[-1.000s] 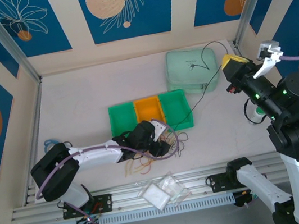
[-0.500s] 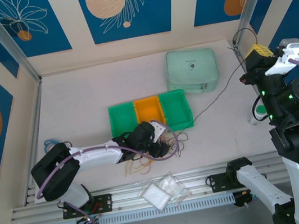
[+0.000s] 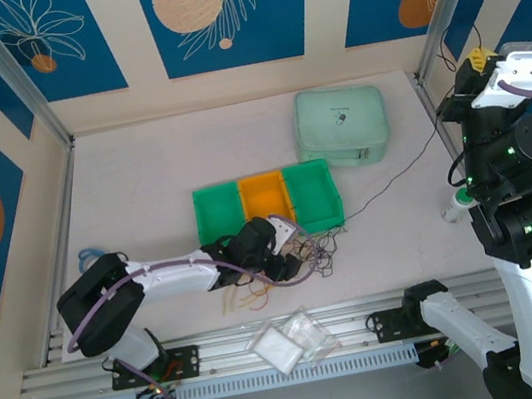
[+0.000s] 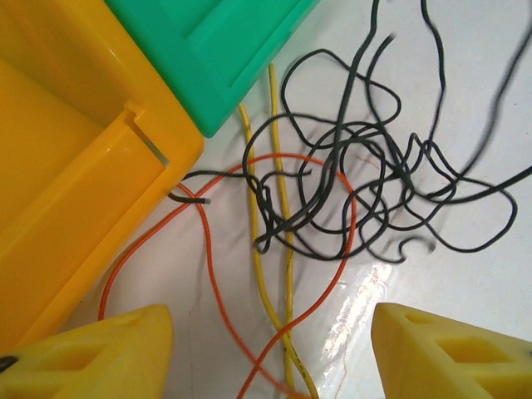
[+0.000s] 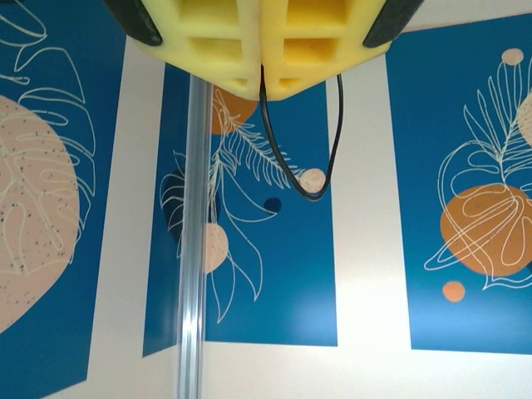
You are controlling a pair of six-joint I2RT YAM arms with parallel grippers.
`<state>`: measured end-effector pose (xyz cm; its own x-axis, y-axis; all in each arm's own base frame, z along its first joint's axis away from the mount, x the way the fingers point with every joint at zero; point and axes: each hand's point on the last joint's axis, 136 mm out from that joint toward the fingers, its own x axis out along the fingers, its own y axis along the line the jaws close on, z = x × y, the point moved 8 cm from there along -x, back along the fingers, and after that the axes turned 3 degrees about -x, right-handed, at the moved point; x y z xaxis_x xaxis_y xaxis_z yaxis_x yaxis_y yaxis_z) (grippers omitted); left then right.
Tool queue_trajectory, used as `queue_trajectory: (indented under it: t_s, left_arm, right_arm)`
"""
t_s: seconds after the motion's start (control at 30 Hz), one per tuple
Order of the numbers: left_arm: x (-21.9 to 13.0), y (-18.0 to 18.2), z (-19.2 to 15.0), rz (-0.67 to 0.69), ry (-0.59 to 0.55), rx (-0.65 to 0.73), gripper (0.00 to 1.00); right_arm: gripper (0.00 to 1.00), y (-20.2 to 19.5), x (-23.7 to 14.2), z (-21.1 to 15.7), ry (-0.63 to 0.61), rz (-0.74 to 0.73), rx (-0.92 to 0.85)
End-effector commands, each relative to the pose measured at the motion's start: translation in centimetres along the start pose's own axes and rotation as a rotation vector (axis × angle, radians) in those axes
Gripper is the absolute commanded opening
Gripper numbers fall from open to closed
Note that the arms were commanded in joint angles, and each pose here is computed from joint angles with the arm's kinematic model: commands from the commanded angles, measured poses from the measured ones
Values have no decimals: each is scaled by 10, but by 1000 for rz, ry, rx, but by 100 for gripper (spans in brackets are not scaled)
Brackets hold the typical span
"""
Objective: Untangle the cables
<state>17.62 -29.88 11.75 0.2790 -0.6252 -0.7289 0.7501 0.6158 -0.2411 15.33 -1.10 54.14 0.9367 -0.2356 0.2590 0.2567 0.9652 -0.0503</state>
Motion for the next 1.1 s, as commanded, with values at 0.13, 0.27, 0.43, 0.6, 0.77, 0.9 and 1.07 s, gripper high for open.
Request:
queue_trajectory:
  t_s: [0.13,0.27,0.43,0.6,0.77,0.9,1.07]
  left_arm:
    - [-14,-13,22,-64,-58,-10,65]
    - [-34,-26,51,-112,-132,29,65]
    - [-39,-40,78,-187,-173,78,52]
    - [-18,-47,96,-230,-179,97,51]
    - [18,-59,104,-313,-146,100,52]
    - [48,-62,100,-352,-86,91,46]
    - [67,-56,84,-331,-10,77,19]
  right_arm:
    - [0,6,-13,9,34,136,115]
    - [0,17,-19,-3,156,261,187]
    - [0,32,-19,-11,308,391,232]
    - [0,43,-23,-6,367,516,288]
    - [0,47,-26,10,341,593,318]
    - [0,47,-24,12,337,585,310]
    - [0,41,-21,14,309,522,273]
